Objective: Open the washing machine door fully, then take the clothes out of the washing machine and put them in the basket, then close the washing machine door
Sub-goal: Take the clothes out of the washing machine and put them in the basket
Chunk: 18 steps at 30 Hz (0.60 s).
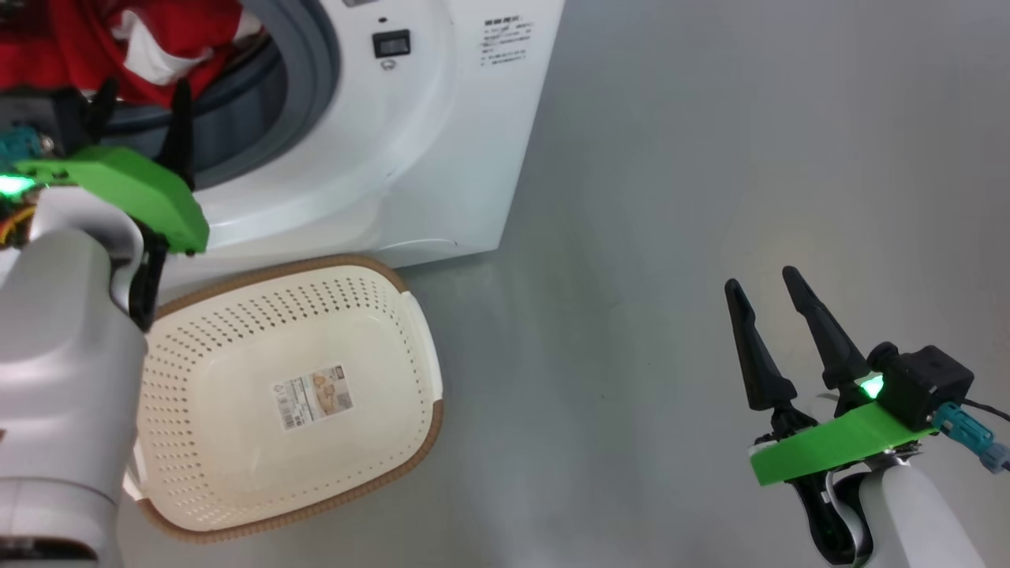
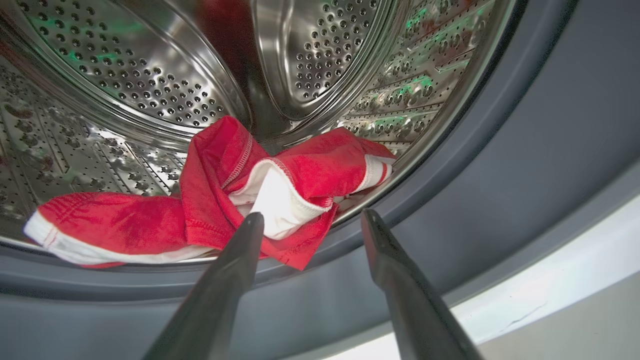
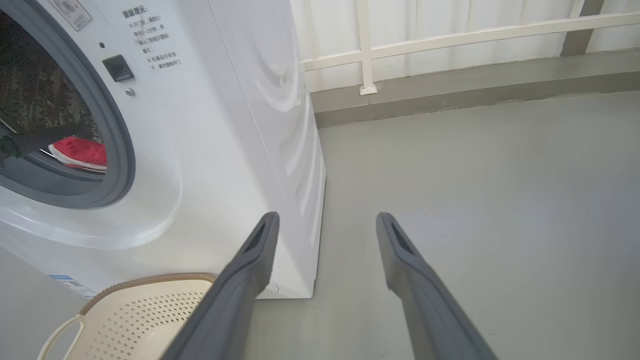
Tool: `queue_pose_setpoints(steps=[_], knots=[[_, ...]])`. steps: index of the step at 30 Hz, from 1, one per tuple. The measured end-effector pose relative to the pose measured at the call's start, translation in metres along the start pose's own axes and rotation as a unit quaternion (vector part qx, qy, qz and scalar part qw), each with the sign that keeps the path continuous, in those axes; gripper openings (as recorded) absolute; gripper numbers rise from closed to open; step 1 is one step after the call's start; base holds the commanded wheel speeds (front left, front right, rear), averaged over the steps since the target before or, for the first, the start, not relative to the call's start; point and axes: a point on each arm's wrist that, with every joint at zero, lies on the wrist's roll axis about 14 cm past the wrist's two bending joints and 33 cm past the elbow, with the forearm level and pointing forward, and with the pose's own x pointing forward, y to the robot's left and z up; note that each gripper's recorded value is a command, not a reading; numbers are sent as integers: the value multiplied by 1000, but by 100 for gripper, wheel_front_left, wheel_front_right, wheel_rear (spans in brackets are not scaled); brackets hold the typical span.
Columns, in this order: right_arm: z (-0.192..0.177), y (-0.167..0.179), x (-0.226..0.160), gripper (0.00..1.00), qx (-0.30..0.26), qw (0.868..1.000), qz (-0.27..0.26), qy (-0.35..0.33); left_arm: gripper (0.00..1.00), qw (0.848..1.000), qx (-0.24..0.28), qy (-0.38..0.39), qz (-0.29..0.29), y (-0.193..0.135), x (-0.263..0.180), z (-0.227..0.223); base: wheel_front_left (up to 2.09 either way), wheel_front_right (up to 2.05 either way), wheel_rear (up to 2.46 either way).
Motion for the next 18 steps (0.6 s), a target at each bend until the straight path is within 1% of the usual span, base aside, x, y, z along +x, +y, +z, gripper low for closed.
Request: queue_pose_setpoints(steps=[4,8,13,18], knots=[[-3,0,4,100,-1,1000,0,4,100,1000,13,19,-5,-2,16,-5,0,0,0],[-3,1,9,100,-1,1000,0,2,100,999,21,35,1,6,27,-12,0,0,0],[-6,-4,12,100,-4,1000,-5,5,100,998,43,47,0,12,38,-17,0,0,0],[-11,-6,13,100,-6,1000,-7,12,100,997,53,53,-4,11,52,-21,0,0,0]])
